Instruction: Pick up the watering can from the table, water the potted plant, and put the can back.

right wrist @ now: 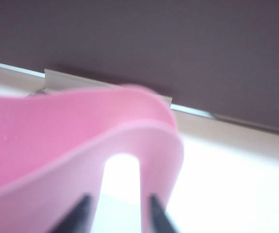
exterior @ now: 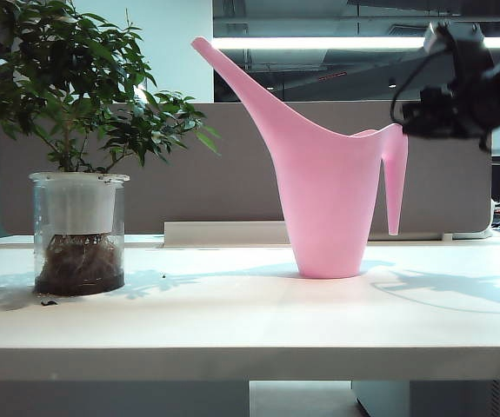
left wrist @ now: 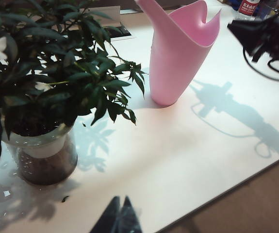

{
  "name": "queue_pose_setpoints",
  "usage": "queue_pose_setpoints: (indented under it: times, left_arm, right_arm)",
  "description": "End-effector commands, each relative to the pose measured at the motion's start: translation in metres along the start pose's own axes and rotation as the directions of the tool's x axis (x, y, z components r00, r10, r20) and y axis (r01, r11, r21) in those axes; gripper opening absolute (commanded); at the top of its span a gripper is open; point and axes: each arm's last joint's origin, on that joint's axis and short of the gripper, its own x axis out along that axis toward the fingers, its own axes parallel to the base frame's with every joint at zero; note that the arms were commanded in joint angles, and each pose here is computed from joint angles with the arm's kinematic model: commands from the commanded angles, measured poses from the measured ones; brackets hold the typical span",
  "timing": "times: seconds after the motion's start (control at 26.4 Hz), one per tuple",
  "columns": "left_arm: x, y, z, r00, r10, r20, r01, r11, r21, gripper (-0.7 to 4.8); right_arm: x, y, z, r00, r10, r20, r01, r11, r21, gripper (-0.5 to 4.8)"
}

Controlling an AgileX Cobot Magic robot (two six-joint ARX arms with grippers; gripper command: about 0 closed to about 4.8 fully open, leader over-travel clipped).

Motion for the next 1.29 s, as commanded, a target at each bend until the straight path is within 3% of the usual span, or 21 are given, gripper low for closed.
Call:
queue_pose_setpoints:
  times: [0.04,0.27,0.53,0.72,1.18,1.29]
  left_arm:
    - [-0.001,0.000,0.001,1.000,0.001,0.009,-0.001,1.000,0.003,0.03]
    - [-0.001,0.000,0.001,1.000,0.001,0.008,-0.001,1.000,-0.002,0.03]
    - [-0.001,0.000,0.001,1.000,0.000,0.008,0.000,1.000,-0.002,0.03]
    - [-0.001,0.000,0.001,1.000,0.000,0.009,0.000,1.000,-0.002,0.03]
    - [-0.001,0.000,0.000,1.000,0.000,0.003,0.000,1.000,-0.029,0.03]
    - [-0.001,0.000,0.000,1.000,0.000,0.003,0.000,1.000,-0.028,0.03]
  right_arm:
    - [0.003,-0.003,-0.007,0.999,0.003,0.046,-0.003,1.000,-0.013,2.18]
    - [0.014,-0.020,-0.026,1.000,-0.011,0.014,0.011,1.000,-0.002,2.35]
    - [0.027,-0.041,-0.040,0.996,0.086,0.007,-0.086,0.996,0.006,2.58]
    - [0.034,-0.044,-0.039,0.990,0.137,0.022,-0.136,0.989,-0.054,2.63]
    - [0.077,-0.050,-0.037,0.976,0.213,0.044,-0.210,0.976,-0.066,2.74]
    - [0.086,-0.048,-0.036,0.974,0.223,0.047,-0.219,0.973,-0.068,2.51]
